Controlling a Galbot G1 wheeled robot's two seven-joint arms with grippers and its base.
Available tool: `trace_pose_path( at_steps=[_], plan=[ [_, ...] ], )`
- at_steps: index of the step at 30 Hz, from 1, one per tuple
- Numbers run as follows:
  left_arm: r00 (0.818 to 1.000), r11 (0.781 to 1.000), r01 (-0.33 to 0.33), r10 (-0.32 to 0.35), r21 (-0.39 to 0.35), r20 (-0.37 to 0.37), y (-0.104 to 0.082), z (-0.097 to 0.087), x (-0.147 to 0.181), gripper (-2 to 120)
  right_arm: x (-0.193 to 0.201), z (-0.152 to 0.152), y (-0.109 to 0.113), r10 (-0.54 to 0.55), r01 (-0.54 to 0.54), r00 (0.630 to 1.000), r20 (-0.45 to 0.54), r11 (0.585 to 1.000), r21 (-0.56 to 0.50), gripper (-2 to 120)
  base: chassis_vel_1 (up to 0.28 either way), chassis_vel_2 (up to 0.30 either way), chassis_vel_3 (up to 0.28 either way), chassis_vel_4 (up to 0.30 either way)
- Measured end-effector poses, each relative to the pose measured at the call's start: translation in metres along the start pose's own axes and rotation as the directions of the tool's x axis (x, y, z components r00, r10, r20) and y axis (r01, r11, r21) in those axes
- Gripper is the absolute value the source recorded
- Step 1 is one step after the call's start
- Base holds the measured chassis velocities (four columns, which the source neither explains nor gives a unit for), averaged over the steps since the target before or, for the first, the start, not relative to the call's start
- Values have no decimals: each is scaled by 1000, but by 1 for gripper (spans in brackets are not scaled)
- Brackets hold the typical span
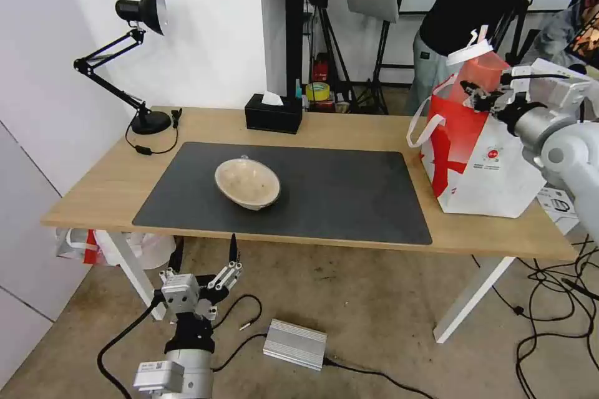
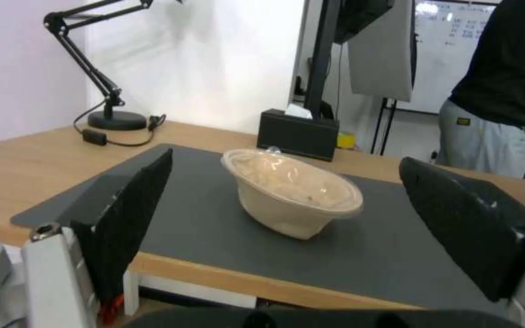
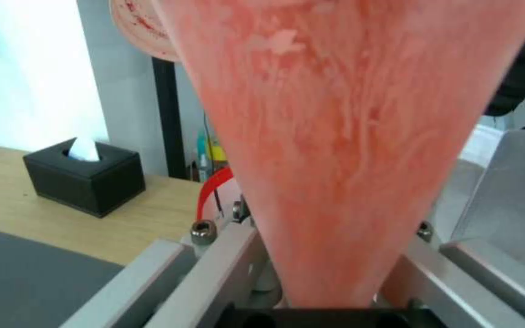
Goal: Pick up the trash from the table and place it into the takeout bag.
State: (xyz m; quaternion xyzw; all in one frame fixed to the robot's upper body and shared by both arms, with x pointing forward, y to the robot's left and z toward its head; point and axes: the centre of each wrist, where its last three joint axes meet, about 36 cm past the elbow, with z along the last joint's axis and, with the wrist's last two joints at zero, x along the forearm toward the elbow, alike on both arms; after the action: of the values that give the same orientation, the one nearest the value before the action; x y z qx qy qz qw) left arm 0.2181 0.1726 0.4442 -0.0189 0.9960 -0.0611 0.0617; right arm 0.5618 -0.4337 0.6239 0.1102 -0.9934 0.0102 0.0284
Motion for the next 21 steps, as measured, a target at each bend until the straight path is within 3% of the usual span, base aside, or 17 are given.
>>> trace_pose_path(
  at_steps=[21],
  plan=[
    [1000,1000,4,-4,2,-3,0,3,-1,100,-4,8,10,-23,23,1000,-11,999,-27,4,0,0,0,0]
  ],
)
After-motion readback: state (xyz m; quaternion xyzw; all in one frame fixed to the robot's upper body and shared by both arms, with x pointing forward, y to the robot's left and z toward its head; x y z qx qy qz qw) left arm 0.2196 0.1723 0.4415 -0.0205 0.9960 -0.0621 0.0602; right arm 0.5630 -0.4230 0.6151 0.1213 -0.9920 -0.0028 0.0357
